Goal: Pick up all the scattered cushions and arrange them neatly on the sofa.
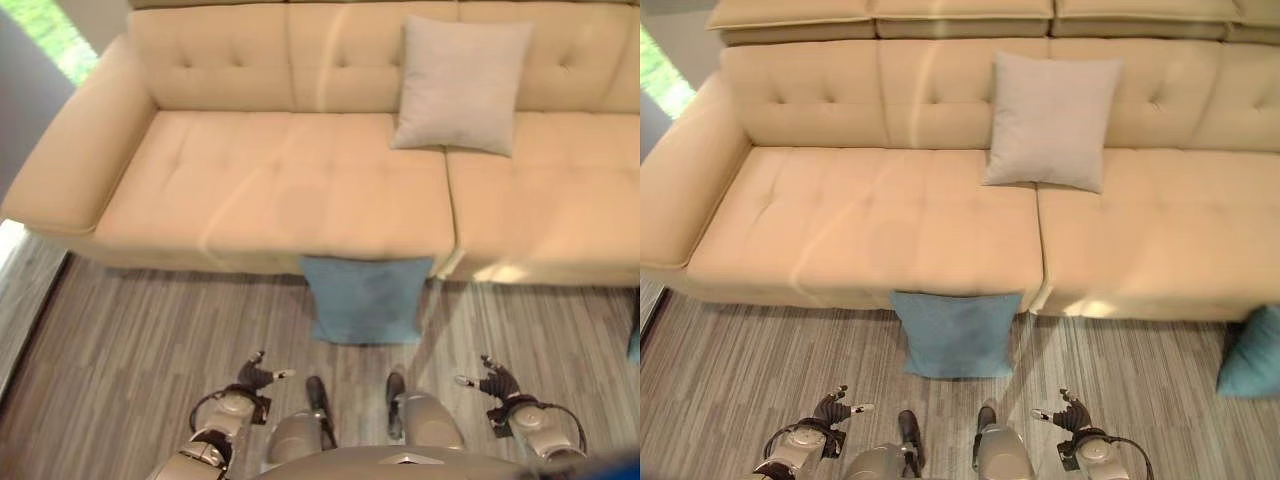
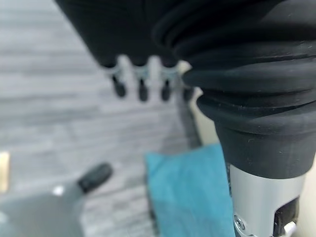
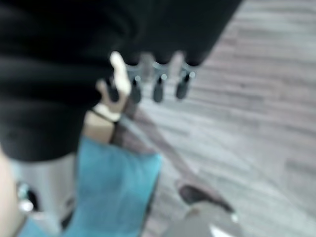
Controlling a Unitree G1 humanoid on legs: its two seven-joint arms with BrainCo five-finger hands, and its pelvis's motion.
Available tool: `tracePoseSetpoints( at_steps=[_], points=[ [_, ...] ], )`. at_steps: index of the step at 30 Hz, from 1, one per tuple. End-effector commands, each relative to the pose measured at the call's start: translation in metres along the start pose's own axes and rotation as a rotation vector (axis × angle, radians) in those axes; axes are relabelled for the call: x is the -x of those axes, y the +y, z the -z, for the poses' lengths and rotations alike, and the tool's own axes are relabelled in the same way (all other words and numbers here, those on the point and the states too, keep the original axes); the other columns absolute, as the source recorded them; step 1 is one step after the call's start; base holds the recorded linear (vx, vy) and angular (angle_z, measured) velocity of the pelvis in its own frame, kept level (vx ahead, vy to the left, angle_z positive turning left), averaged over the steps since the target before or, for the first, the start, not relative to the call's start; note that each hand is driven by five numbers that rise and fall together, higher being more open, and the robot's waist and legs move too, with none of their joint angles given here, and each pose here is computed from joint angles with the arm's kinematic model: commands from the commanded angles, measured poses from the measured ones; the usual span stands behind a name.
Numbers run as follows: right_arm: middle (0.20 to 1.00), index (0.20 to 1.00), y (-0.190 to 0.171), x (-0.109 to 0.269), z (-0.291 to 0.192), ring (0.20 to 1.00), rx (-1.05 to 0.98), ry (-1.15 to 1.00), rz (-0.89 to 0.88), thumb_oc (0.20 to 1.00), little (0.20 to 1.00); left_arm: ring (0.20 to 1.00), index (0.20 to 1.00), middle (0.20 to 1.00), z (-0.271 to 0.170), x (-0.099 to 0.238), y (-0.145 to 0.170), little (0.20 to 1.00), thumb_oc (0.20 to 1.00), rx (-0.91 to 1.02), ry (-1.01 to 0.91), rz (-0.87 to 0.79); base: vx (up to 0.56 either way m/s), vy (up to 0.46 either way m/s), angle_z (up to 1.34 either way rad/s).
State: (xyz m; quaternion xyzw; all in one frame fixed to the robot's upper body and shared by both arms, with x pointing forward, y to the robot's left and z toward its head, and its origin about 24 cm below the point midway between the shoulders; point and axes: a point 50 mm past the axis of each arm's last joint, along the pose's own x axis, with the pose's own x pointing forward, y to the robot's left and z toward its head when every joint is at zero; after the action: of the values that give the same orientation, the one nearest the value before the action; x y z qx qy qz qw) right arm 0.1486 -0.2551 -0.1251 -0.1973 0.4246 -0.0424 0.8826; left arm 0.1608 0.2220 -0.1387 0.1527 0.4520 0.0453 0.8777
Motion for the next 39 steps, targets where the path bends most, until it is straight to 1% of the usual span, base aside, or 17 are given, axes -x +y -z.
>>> tracePoseSetpoints(
  at_steps=[1, 5, 8, 9, 10, 11, 14, 22, 26, 27, 31, 34, 35, 36, 37, 38, 39],
  points=[
    [1.0, 1.0, -0.016, 0.0, -0.001, 1.0, 0.003, -0.027, 0.049, 1.0, 1.0, 1.0, 1.0, 1.0, -0.003, 0.0, 0.006, 1.0, 1.0, -0.047, -0.027, -0.004, 0.08, 0.006, 0.14],
    [1.0, 1.0, -0.018, -0.001, -0.008, 1.0, 0.019, -0.059, 0.058, 1.0, 1.0, 1.0, 1.0, 1.0, -0.004, 0.0, 0.004, 1.0, 1.0, -0.063, -0.035, -0.003, 0.14, 0.072, 0.39],
    [1.0, 1.0, -0.018, -0.001, -0.012, 1.0, 0.022, -0.076, 0.054, 1.0, 1.0, 1.0, 1.0, 1.0, -0.005, 0.0, 0.005, 1.0, 1.0, -0.051, -0.038, -0.005, 0.12, 0.126, -0.31],
    [1.0, 1.0, -0.018, -0.003, -0.02, 1.0, 0.025, -0.097, 0.055, 1.0, 1.0, 1.0, 1.0, 1.0, -0.01, -0.001, 0.007, 1.0, 1.0, -0.05, -0.055, -0.014, 0.01, 0.271, -0.92],
    [1.0, 1.0, -0.019, -0.006, -0.038, 1.0, 0.013, -0.155, 0.063, 1.0, 1.0, 1.0, 1.0, 1.0, -0.023, -0.003, 0.015, 1.0, 1.0, -0.039, -0.094, -0.047, -0.09, 0.243, -0.87],
    [1.0, 1.0, -0.018, -0.008, -0.046, 1.0, 0.002, -0.178, 0.07, 1.0, 1.0, 1.0, 1.0, 1.0, -0.034, -0.005, 0.022, 1.0, 1.0, -0.023, -0.127, -0.074, -0.07, 0.187, -0.85],
    [1.0, 1.0, -0.019, -0.008, -0.053, 1.0, -0.005, -0.205, 0.075, 1.0, 1.0, 1.0, 1.0, 1.0, -0.044, -0.006, 0.028, 1.0, 1.0, -0.021, -0.16, -0.09, -0.02, 0.063, -0.44],
    [1.0, 1.0, -0.023, -0.009, -0.078, 1.0, -0.004, -0.288, 0.108, 1.0, 1.0, 1.0, 1.0, 1.0, -0.086, -0.005, 0.03, 1.0, 1.0, 0.015, -0.313, -0.109, -0.02, 0.021, -0.03],
    [1.0, 1.0, -0.022, -0.009, -0.084, 1.0, -0.004, -0.311, 0.112, 1.0, 1.0, 1.0, 1.0, 1.0, -0.097, -0.004, 0.029, 1.0, 1.0, 0.025, -0.353, -0.113, 0.0, -0.015, -0.09],
    [1.0, 1.0, -0.021, -0.009, -0.091, 1.0, -0.001, -0.336, 0.118, 1.0, 1.0, 1.0, 1.0, 1.0, -0.111, -0.002, 0.029, 1.0, 1.0, 0.053, -0.406, -0.117, 0.04, -0.033, -0.08],
    [1.0, 1.0, -0.02, -0.011, -0.109, 1.0, -0.02, -0.379, 0.147, 1.0, 1.0, 1.0, 1.0, 1.0, -0.135, 0.0, 0.033, 1.0, 1.0, 0.095, -0.472, -0.16, -0.03, -0.054, -0.01],
    [1.0, 1.0, -0.028, -0.01, -0.139, 1.0, -0.056, -0.465, 0.231, 1.0, 1.0, 1.0, 1.0, 1.0, -0.167, 0.005, 0.04, 1.0, 1.0, 0.161, -0.558, -0.225, -0.08, -0.048, 0.02],
    [1.0, 1.0, -0.028, -0.01, -0.139, 1.0, -0.056, -0.466, 0.231, 1.0, 1.0, 1.0, 1.0, 1.0, -0.167, 0.005, 0.04, 1.0, 1.0, 0.162, -0.559, -0.226, -0.09, -0.026, 0.03],
    [1.0, 1.0, -0.032, -0.008, -0.161, 1.0, -0.082, -0.533, 0.275, 1.0, 1.0, 1.0, 1.0, 1.0, -0.187, 0.01, 0.044, 1.0, 1.0, 0.175, -0.614, -0.256, -0.08, -0.013, 0.05],
    [1.0, 1.0, -0.035, -0.007, -0.17, 1.0, -0.099, -0.557, 0.297, 1.0, 1.0, 1.0, 1.0, 1.0, -0.196, 0.012, 0.046, 1.0, 1.0, 0.183, -0.632, -0.269, -0.14, -0.024, 0.0],
    [1.0, 1.0, -0.042, -0.002, -0.192, 1.0, -0.119, -0.627, 0.353, 1.0, 1.0, 1.0, 1.0, 1.0, -0.217, 0.018, 0.051, 1.0, 1.0, 0.193, -0.691, -0.303, -0.08, -0.019, 0.01],
    [1.0, 1.0, -0.042, -0.002, -0.193, 1.0, -0.12, -0.628, 0.354, 1.0, 1.0, 1.0, 1.0, 1.0, -0.217, 0.019, 0.051, 1.0, 1.0, 0.193, -0.692, -0.304, -0.08, -0.003, 0.01]
  ],
)
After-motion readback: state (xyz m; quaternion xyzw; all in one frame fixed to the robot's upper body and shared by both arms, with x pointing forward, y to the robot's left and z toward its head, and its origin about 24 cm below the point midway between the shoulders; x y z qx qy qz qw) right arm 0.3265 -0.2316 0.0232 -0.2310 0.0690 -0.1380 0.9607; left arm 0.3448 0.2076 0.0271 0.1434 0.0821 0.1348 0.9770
